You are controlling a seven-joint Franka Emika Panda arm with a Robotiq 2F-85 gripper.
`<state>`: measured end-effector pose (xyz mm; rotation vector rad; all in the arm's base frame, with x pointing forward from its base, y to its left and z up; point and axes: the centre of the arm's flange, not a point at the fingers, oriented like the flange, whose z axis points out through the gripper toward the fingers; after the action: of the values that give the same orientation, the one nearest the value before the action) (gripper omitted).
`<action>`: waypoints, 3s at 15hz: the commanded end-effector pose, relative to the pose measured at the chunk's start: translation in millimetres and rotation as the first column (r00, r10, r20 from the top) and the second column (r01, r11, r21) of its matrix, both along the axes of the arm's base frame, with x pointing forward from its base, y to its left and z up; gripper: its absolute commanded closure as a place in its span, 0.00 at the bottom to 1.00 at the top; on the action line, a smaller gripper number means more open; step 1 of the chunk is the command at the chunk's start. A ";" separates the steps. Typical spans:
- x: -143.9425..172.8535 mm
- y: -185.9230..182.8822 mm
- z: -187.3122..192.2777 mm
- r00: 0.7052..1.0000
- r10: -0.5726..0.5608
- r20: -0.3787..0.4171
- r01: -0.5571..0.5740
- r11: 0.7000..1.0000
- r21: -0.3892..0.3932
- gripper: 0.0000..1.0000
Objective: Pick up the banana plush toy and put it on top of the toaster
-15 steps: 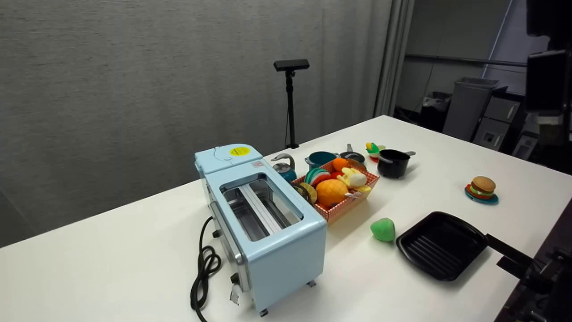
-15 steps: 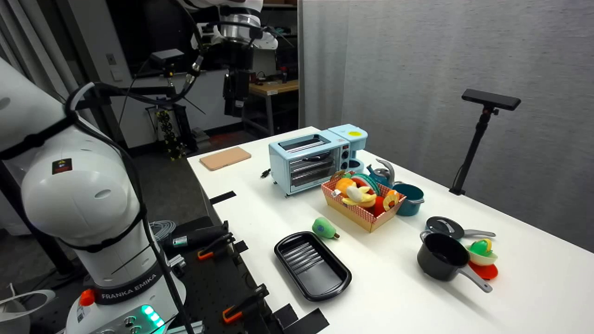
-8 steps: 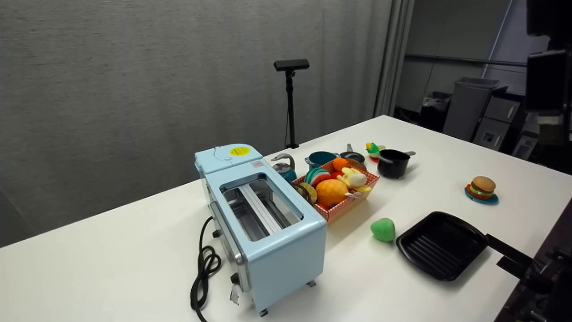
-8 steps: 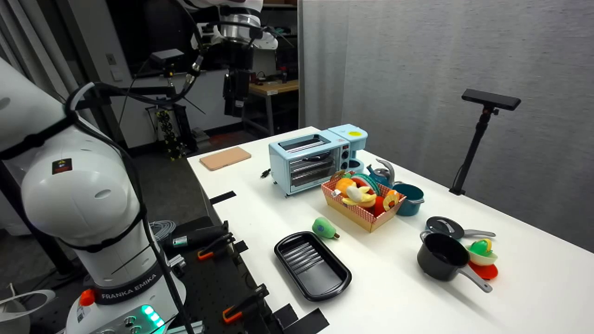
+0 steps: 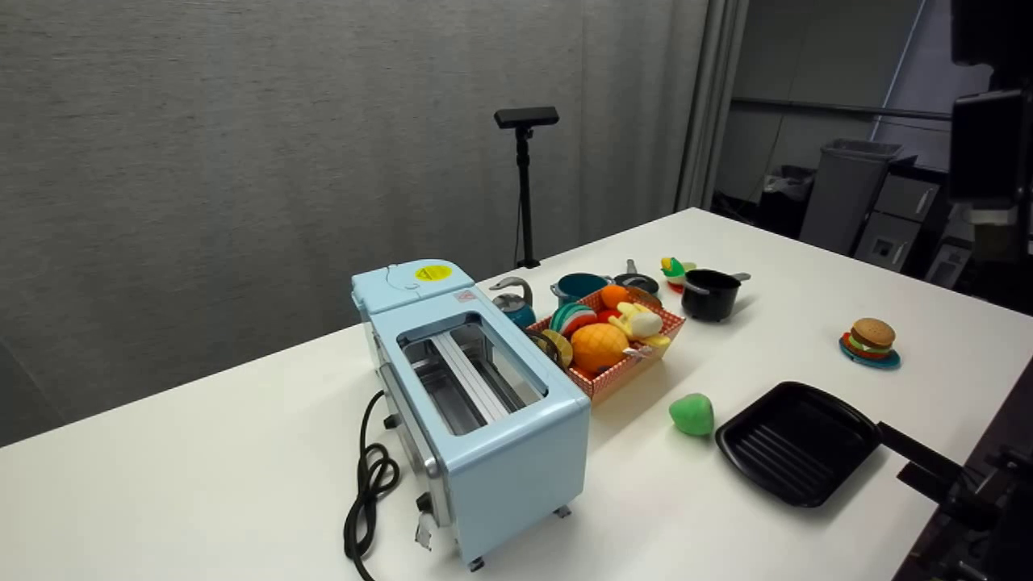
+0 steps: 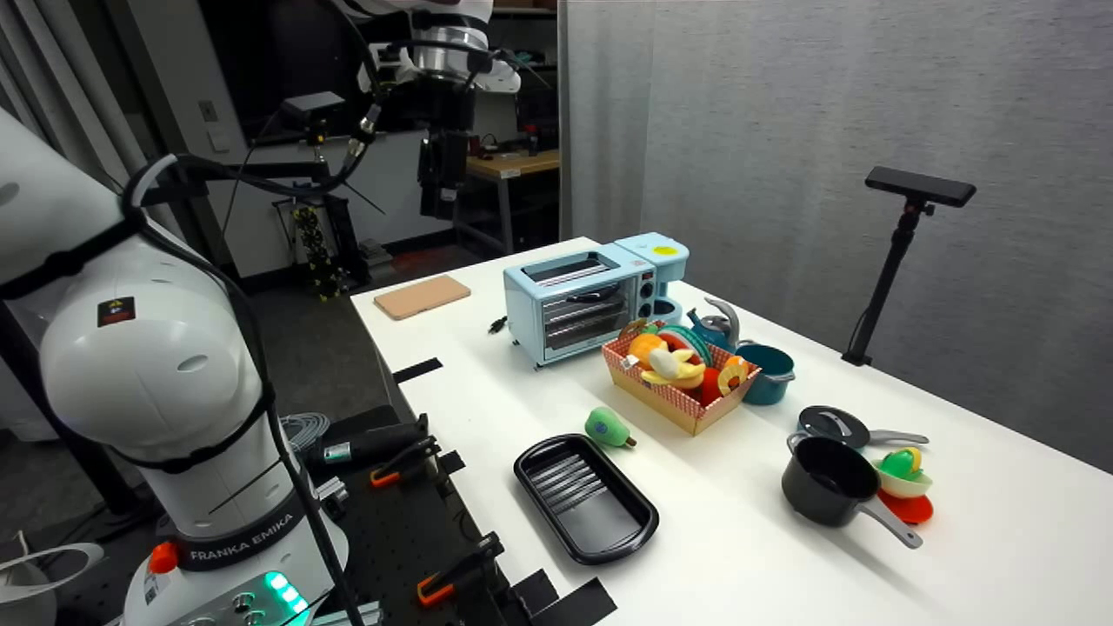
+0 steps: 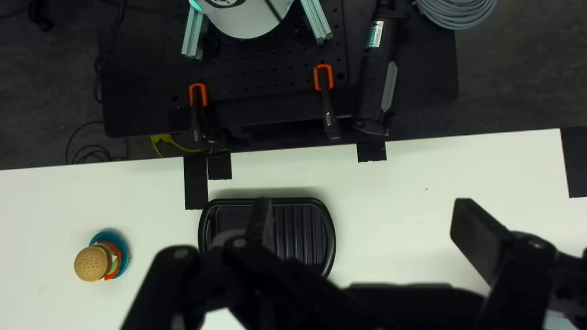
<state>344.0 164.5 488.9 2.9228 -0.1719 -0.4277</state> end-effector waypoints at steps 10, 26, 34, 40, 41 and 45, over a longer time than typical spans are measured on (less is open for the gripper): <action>2.4 -1.4 0.6 1.000 -0.005 0.005 0.005 1.000 0.000 0.00; 87.6 -61.9 -38.1 0.994 -0.013 0.107 0.018 0.999 -0.045 0.00; 145.1 -91.9 -54.5 0.990 0.066 0.122 -0.056 0.995 -0.079 0.00; 197.9 -70.9 -80.2 0.983 0.160 0.087 -0.160 0.987 -0.014 0.00; 205.5 -68.0 -84.3 0.982 0.173 0.079 -0.173 0.985 -0.007 0.00; 233.3 -58.9 -102.8 0.967 0.252 0.041 -0.254 0.966 0.042 0.00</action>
<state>545.0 98.1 391.9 2.9237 0.1100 -0.3037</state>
